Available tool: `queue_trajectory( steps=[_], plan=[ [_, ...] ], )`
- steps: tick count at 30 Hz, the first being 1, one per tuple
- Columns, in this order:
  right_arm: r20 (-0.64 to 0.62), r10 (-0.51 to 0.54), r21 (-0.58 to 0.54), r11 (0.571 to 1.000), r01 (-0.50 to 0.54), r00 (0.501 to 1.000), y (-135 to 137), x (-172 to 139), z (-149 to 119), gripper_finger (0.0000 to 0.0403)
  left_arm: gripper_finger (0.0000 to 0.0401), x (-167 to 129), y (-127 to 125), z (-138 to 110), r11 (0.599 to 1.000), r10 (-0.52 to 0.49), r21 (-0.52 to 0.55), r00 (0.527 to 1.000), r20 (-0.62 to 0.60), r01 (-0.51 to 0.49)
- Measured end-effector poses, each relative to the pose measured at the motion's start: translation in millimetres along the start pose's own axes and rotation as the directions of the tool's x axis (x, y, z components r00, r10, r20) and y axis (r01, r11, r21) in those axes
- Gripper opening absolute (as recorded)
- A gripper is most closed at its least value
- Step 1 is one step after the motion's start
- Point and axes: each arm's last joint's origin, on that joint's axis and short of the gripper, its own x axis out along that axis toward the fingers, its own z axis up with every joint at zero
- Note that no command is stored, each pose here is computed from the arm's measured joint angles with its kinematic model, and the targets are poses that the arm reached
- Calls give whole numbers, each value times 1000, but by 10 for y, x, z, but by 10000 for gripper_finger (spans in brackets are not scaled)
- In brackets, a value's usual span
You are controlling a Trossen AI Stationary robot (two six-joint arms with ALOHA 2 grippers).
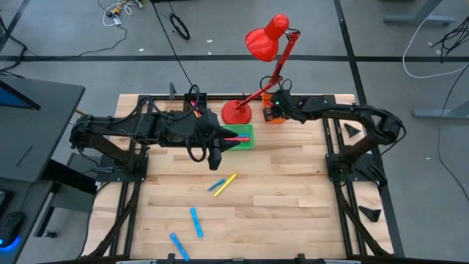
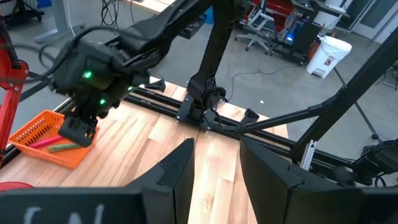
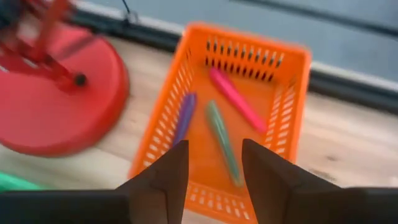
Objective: Pick & Place Markers
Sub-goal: Put the small blue highlighter into the orange basket
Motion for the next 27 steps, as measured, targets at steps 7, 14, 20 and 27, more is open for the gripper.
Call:
queue_trajectory(
  steps=[7,14,20,27],
  plan=[
    [168,5,-47,999,3,986,104,-484,-19,151,135,0,0,0,1000,0,11,1000,0,0],
    [303,80,-104,993,-50,950,300,-974,-209,151,135,0,0,0,1000,0,31,1000,0,0],
    [346,186,-223,968,-112,919,468,-1293,-450,151,135,0,0,0,999,0,34,1000,0,0],
    [322,377,-357,898,-258,868,666,-1582,-715,151,135,0,1,-2,999,1,35,1000,-2,-1]
  ],
)
